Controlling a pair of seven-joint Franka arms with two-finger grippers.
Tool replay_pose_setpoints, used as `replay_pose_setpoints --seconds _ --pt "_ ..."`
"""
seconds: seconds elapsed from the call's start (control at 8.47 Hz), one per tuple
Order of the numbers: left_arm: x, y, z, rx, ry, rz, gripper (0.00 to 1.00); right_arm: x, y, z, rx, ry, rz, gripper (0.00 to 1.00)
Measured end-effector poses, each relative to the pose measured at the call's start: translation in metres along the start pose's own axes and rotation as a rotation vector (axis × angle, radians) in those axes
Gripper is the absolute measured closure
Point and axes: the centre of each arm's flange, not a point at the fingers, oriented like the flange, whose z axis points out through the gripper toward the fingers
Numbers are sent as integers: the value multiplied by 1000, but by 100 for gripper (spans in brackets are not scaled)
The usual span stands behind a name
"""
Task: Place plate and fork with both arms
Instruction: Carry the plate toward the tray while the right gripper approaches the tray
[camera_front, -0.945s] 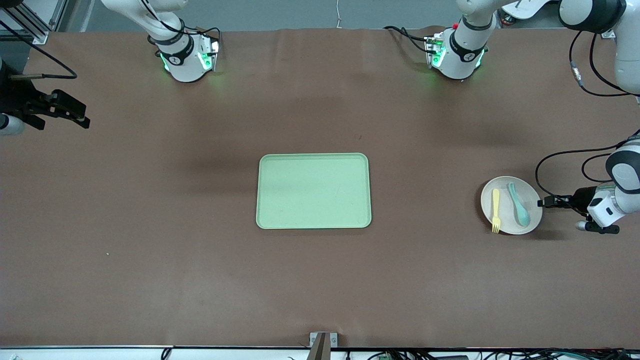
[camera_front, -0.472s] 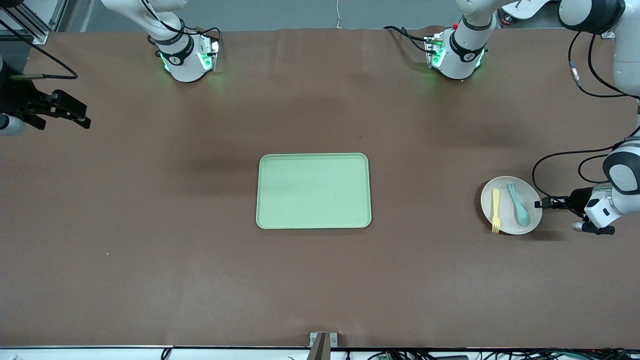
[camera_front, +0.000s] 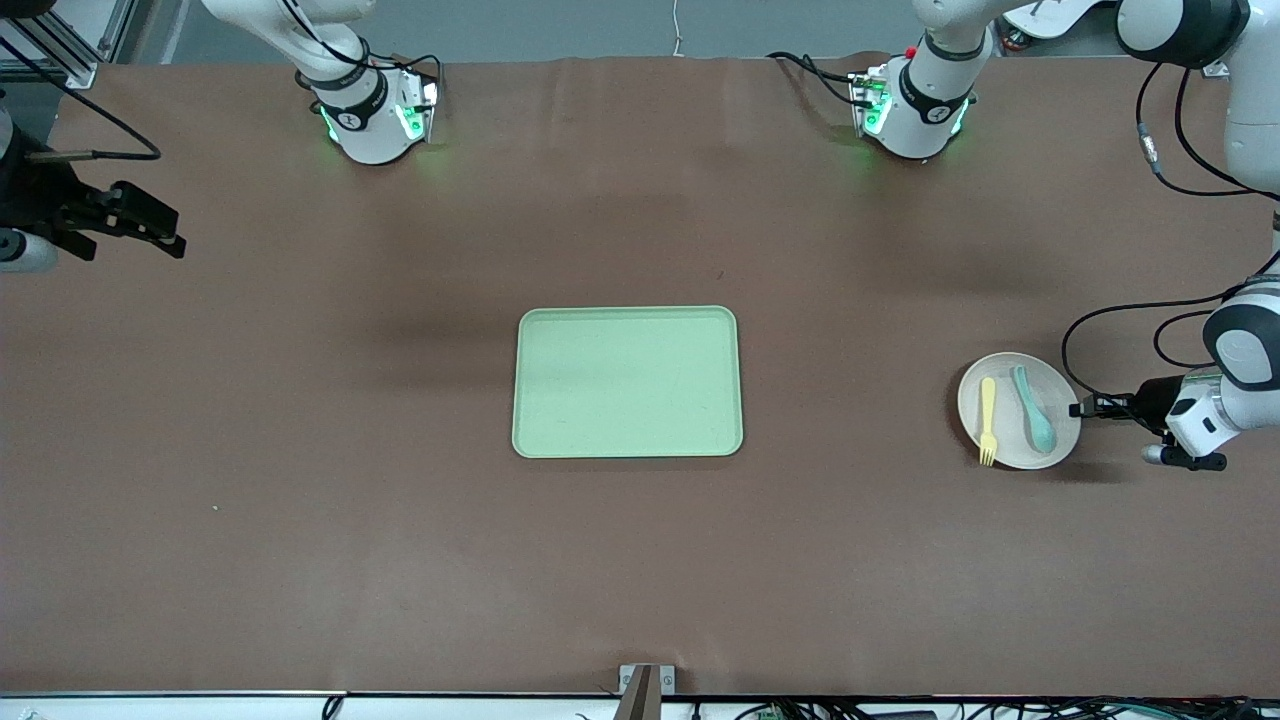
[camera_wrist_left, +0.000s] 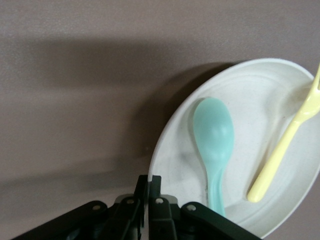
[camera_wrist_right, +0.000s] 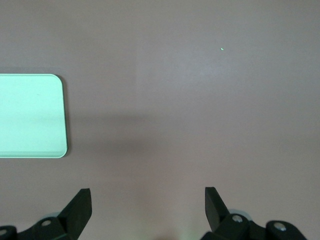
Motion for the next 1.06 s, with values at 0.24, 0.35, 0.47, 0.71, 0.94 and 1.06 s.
replay_pose_setpoints --seconds 0.24,0.35,0.47,0.71,0.94,1.06 --pt "6 7 -5 1 11 38 96 4 -18 11 0 0 -1 0" --pt "15 21 -15 1 33 76 96 7 -35 20 6 4 1 0" --pt "26 43 -28 -3 54 114 96 10 -56 31 17 3 -2 0" --pt "37 97 -50 -26 50 174 96 11 -104 55 36 3 7 0" --pt "48 163 -50 -35 3 156 96 11 -141 82 89 13 20 0" --pt "55 209 -43 -37 -16 131 96 11 -156 97 99 5 9 0"
